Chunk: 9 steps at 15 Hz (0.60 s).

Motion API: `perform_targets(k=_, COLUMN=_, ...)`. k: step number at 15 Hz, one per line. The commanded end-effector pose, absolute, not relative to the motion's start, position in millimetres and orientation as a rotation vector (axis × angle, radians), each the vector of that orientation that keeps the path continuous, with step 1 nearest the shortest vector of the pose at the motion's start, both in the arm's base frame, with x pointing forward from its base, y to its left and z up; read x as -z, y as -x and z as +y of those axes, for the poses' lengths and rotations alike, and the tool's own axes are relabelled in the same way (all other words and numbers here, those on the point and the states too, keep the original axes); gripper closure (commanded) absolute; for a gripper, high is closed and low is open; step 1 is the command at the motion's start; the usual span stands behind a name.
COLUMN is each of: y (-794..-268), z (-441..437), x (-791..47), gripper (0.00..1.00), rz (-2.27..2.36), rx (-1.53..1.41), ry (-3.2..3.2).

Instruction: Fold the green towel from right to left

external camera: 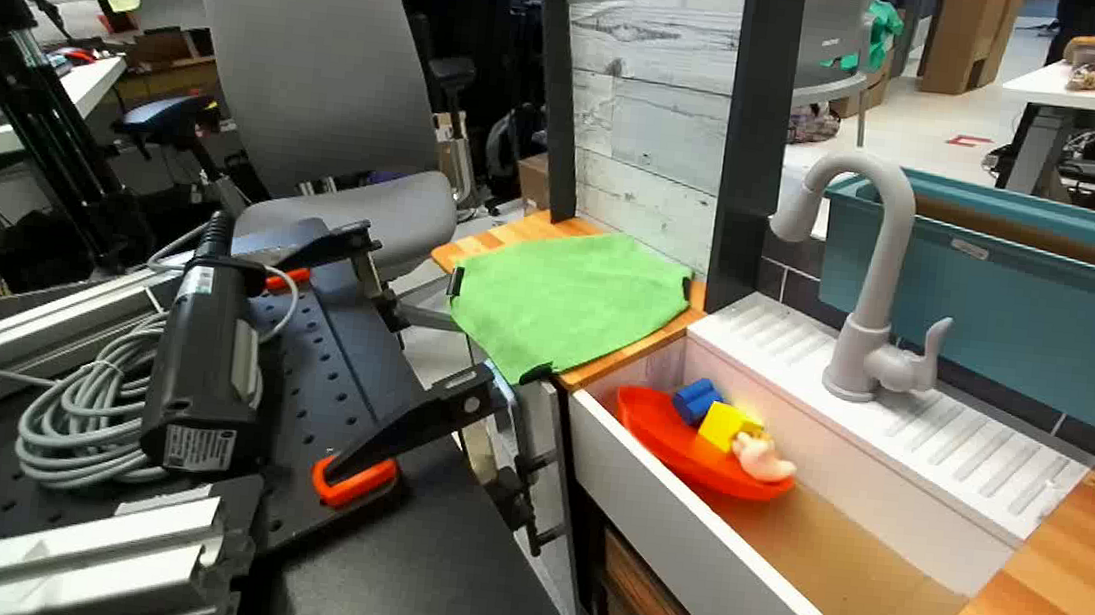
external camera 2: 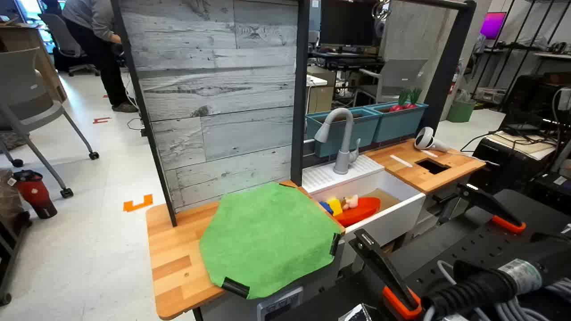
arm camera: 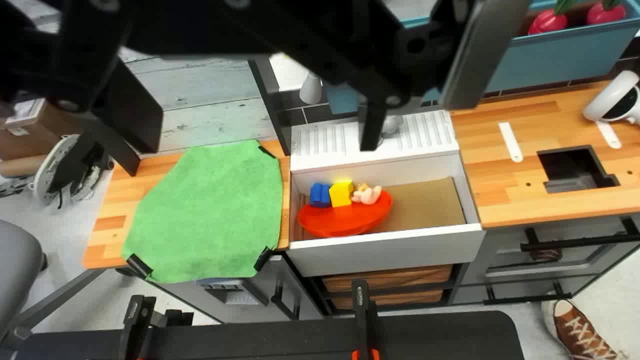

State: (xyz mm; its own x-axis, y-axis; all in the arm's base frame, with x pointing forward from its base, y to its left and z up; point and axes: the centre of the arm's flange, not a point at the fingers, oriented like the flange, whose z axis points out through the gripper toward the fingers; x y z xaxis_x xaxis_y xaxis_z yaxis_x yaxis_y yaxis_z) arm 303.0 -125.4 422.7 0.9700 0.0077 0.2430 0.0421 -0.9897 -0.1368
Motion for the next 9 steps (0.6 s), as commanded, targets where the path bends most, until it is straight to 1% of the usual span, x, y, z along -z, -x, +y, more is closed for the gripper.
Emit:
perform_targets(k=1, y=-302.1, z=-124.3, x=-419.4, gripper=0.00, rz=-0.039, rx=0.355, ry=2.976)
perform_targets(k=3, y=-312.7, z=-117.4, x=-419.3, gripper=0.00, rz=-0.049, rx=0.331, ry=2.979)
perform_targets(k=9, y=-366.1, z=-72.5, x=-406.4, gripper=0.00, rz=-0.033, rx=0.338, ry=2.985)
